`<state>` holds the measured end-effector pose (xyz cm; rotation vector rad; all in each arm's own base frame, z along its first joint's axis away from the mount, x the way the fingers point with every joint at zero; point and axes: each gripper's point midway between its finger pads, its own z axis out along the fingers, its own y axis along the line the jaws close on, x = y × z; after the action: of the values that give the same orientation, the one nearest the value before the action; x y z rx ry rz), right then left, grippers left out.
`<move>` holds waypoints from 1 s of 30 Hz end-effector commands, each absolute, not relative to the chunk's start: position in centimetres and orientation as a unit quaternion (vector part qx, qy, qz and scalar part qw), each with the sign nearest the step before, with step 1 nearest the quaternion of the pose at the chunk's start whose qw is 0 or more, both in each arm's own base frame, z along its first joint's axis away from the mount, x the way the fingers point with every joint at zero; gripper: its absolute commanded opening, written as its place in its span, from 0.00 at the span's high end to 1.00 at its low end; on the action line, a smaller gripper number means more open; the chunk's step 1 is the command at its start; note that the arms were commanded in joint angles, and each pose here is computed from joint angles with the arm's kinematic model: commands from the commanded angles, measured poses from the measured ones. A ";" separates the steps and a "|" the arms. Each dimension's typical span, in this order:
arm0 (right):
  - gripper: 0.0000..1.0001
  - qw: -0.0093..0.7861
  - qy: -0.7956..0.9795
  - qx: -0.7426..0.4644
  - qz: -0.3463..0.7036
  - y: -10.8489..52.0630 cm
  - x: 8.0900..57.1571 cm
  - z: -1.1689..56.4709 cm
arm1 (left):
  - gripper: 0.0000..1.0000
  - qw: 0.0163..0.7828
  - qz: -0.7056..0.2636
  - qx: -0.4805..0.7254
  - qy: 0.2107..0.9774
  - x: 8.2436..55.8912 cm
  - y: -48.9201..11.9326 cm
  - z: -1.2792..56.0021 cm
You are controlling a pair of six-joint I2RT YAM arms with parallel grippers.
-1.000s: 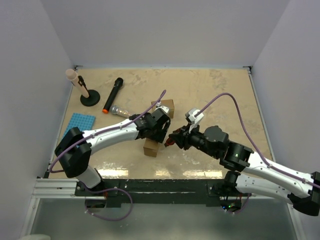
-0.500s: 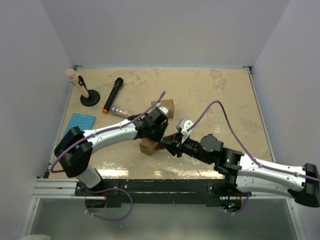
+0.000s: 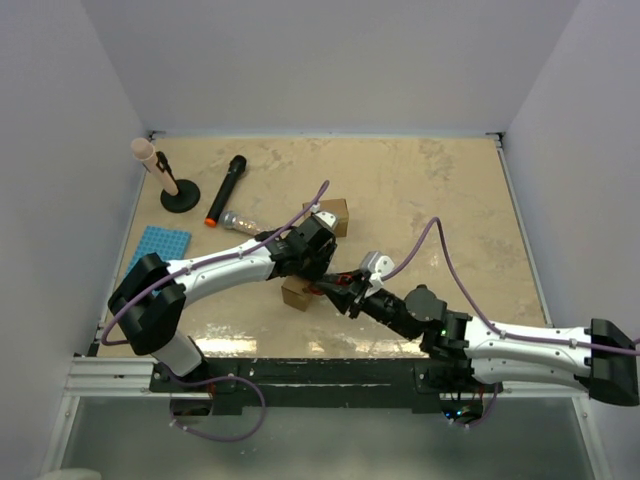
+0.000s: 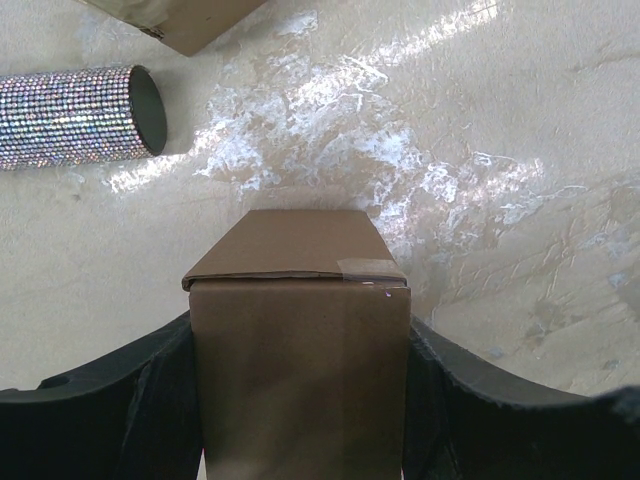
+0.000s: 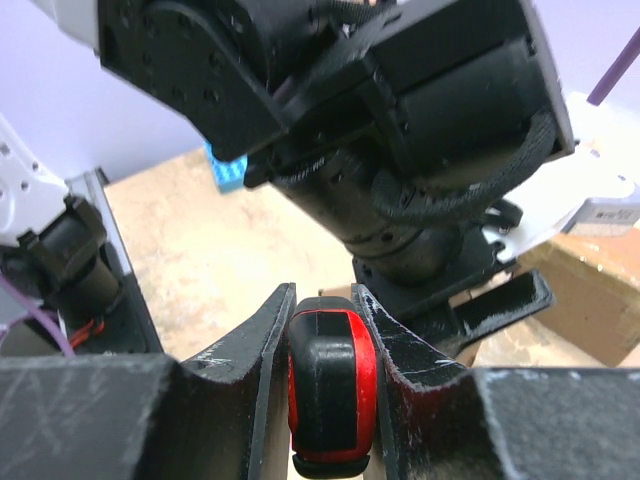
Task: Unpack the express box
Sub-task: Cut the express box at the center of the board.
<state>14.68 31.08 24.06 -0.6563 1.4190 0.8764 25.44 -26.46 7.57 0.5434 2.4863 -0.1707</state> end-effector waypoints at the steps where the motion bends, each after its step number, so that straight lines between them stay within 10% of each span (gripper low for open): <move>1: 1.00 0.676 0.570 -0.230 0.405 30.8 15.3 28.0 | 0.36 0.275 -0.092 0.184 0.939 24.6 -27.0 6.9; 30: 1.00 0.660 0.575 -0.272 0.399 33.1 15.1 23.9 | 0.38 0.260 -0.097 0.185 0.943 24.1 -27.2 6.0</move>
<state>15.33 32.76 21.97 -0.6441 1.3792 0.8673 25.51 -26.55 7.54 0.5024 2.4894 -0.1819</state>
